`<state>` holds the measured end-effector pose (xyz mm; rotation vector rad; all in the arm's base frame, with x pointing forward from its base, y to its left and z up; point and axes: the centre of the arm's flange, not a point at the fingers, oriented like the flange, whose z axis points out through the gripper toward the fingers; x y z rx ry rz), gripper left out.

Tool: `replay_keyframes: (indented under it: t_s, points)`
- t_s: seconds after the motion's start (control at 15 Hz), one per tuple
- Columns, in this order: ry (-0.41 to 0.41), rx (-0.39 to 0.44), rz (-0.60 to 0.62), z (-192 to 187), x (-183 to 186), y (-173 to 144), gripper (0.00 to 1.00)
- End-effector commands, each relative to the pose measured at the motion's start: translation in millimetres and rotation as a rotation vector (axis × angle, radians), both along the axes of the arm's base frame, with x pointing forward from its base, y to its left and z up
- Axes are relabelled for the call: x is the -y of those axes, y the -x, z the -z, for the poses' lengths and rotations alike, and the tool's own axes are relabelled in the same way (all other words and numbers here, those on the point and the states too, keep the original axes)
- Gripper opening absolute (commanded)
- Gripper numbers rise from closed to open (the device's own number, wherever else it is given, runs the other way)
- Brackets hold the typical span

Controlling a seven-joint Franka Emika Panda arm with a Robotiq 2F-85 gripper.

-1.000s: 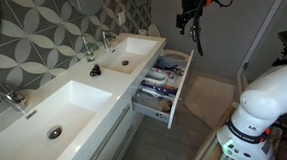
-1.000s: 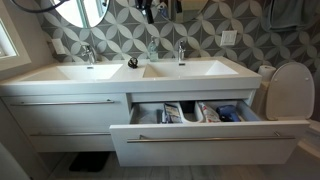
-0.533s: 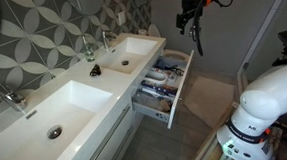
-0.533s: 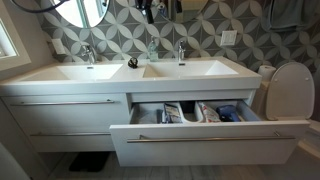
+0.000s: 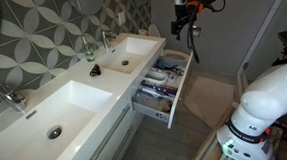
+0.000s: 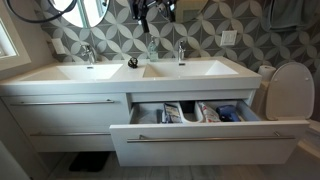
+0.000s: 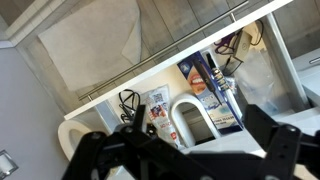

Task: Pick up the electric toothbrush box from the open top drawer and put it on the counter

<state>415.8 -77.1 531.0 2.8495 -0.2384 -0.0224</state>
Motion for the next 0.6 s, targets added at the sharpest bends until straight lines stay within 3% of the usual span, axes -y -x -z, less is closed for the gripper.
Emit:
replay_keyframes:
  t_s: [0.0, 0.33, 0.53]
  points:
    - [0.127, -0.061, -0.006, 50.4, -46.6, -26.1, 1.00]
    - [0.256, -0.122, -0.104, 119.9, -107.3, -32.4, 1.00]
    - [0.325, -0.101, -0.175, 156.8, -125.5, -30.9, 1.00]
